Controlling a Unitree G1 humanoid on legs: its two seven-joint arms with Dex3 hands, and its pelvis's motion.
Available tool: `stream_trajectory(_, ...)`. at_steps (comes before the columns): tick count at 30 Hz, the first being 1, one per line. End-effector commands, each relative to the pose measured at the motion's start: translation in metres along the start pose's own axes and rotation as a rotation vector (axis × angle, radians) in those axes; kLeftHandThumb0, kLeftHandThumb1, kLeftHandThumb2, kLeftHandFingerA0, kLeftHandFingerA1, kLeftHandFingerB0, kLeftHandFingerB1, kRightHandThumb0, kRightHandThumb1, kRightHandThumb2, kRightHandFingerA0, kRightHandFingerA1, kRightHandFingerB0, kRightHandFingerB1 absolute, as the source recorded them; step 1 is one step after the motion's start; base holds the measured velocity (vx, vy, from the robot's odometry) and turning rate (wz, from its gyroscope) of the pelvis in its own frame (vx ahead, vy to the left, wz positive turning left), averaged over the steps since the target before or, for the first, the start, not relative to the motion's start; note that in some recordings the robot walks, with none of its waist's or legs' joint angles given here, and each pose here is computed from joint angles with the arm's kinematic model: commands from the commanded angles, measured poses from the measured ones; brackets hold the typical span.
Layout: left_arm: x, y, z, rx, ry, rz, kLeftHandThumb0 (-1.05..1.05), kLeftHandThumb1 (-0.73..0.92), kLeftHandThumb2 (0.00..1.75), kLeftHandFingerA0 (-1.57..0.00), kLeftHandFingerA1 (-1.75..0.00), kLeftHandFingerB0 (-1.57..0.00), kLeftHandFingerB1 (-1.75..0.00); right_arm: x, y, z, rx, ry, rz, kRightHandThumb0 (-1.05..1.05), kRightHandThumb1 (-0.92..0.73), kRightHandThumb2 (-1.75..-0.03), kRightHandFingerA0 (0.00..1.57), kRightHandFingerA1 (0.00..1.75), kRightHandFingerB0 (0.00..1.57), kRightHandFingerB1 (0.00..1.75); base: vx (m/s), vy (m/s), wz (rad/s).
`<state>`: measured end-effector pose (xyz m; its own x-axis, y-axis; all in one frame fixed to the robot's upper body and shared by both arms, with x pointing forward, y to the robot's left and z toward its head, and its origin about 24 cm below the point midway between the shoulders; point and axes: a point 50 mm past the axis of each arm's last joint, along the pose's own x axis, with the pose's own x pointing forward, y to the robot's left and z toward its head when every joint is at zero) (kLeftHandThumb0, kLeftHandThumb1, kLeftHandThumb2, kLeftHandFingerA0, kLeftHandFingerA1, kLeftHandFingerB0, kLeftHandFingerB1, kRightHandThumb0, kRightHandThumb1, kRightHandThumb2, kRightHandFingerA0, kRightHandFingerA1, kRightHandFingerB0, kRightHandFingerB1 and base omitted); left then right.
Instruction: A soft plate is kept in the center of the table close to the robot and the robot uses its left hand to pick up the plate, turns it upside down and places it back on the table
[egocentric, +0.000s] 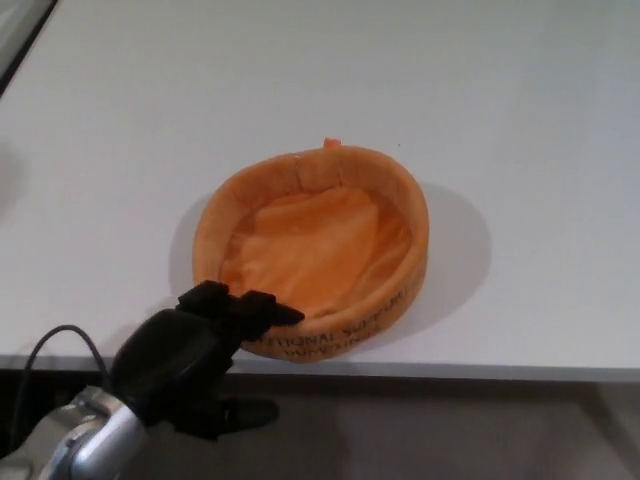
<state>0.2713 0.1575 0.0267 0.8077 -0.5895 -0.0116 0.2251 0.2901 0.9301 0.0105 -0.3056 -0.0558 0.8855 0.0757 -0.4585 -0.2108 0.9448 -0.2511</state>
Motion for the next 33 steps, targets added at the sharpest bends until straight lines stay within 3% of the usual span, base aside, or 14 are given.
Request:
stream_trajectory(1, 0.013, -0.017, -0.001, 0.214, 0.013, -0.121, -0.61, 0.50, 1.11, -0.05, -0.66, 0.00, -0.62, 0.003, -0.012, -0.002, -0.033, 0.020, -0.012, -0.59, -0.84, -0.65, 0.36, 0.33, 0.27, 0.31, 0.00, 0.000, 0.00)
stream_trajectory(8, 0.054, -0.019, 0.007, 0.492, -0.034, -0.192, -1.00, 0.69, 1.02, -0.15, -0.83, -0.07, -0.72, 0.003, -0.006, 0.007, -0.055, -0.001, 0.013, -0.62, -0.85, -0.66, 0.36, 0.35, 0.27, 0.31, 0.00, 0.000, 0.00)
stream_trajectory(19, 0.098, 0.017, 0.023, 0.613, -0.084, -0.136, -0.99, 0.69, 1.04, -0.05, -0.78, -0.07, -0.65, 0.012, -0.010, 0.008, -0.066, -0.017, 0.023, -0.70, -0.77, -0.70, 0.37, 0.36, 0.28, 0.33, 0.00, 0.000, 0.00)
stream_trajectory(20, 0.101, 0.021, 0.024, 0.608, -0.074, -0.114, -0.69, 0.59, 1.14, -0.30, -0.87, 0.00, -0.68, 0.012, -0.010, 0.008, -0.072, -0.009, 0.024, -0.67, -0.85, -0.64, 0.40, 0.33, 0.29, 0.32, 0.00, 0.000, 0.00)
stream_trajectory(21, 0.102, 0.022, 0.024, 0.609, -0.070, -0.100, -0.84, 0.80, 0.59, -0.70, -1.68, -0.49, -1.63, 0.012, -0.010, 0.009, -0.059, -0.013, 0.024, -0.65, -0.83, -0.64, 0.40, 0.34, 0.29, 0.31, 0.00, 0.000, 0.00)
stream_trajectory(22, 0.102, 0.022, 0.024, 0.613, -0.065, -0.083, -0.84, 0.80, 0.59, -0.70, -1.68, -0.49, -1.63, 0.012, -0.010, 0.010, -0.040, -0.022, 0.026, -0.65, -0.83, -0.64, 0.40, 0.34, 0.29, 0.31, 0.00, 0.000, 0.00)
stream_trajectory(23, 0.103, 0.023, 0.024, 0.610, -0.064, -0.069, -0.73, 0.64, 0.61, -1.19, -1.75, -0.87, -1.75, 0.012, -0.010, 0.010, -0.044, -0.021, 0.027, -0.64, -0.85, -0.64, 0.40, 0.33, 0.29, 0.30, 0.00, 0.000, 0.00)
stream_trajectory(24, 0.103, 0.023, 0.023, 0.606, -0.062, -0.045, -0.63, 0.69, 1.07, -1.57, -1.56, -1.57, -1.57, 0.012, -0.010, 0.010, -0.046, -0.022, 0.029, -0.63, -0.84, -0.66, 0.41, 0.35, 0.28, 0.31, 0.00, 0.000, 0.00)
stream_trajectory(25, 0.103, 0.024, 0.022, 0.606, -0.059, -0.031, -0.63, 0.69, 1.07, -1.57, -1.56, -1.57, -1.57, 0.012, -0.010, 0.010, -0.045, -0.026, 0.032, -0.63, -0.84, -0.66, 0.41, 0.35, 0.28, 0.31, 0.00, 0.000, 0.00)
stream_trajectory(26, 0.103, 0.026, 0.019, 0.645, -0.051, -0.024, -0.47, 0.48, 0.56, -1.57, -1.75, -1.57, -1.75, 0.013, -0.010, 0.010, -0.039, -0.014, 0.034, -0.63, -0.84, -0.64, 0.41, 0.33, 0.29, 0.30, 0.00, 0.000, 0.00)
stream_trajectory(29, 0.101, 0.029, 0.015, 0.670, -0.054, -0.043, -0.49, 0.43, 1.00, -1.57, -1.75, -1.57, -1.75, 0.012, -0.011, 0.007, -0.040, -0.004, 0.035, -0.63, -0.84, -0.64, 0.39, 0.32, 0.28, 0.30, 0.00, 0.000, 0.00)
stream_trajectory(30, 0.100, 0.032, 0.013, 0.651, -0.050, -0.058, -0.63, 0.81, 1.35, -1.51, -1.55, -1.52, -1.56, 0.011, -0.010, 0.008, -0.035, -0.010, 0.035, -0.66, -0.84, -0.64, 0.41, 0.33, 0.28, 0.30, 0.00, 0.000, 0.00)
stream_trajectory(32, 0.099, 0.035, 0.011, 0.633, -0.045, -0.065, -0.65, 0.72, 1.30, -1.52, -1.55, -1.55, -1.57, 0.010, -0.010, 0.009, -0.042, -0.004, 0.039, -0.67, -0.84, -0.64, 0.40, 0.33, 0.27, 0.30, 0.00, 0.000, 0.00)
stream_trajectory(33, 0.099, 0.037, 0.010, 0.627, -0.043, -0.066, -0.77, 0.45, 1.04, -1.57, -1.75, -1.41, -1.65, 0.011, -0.010, 0.007, -0.037, 0.005, 0.039, -0.69, -0.69, -0.96, 0.30, 0.46, 0.21, 0.43, 0.00, 0.000, 0.00)
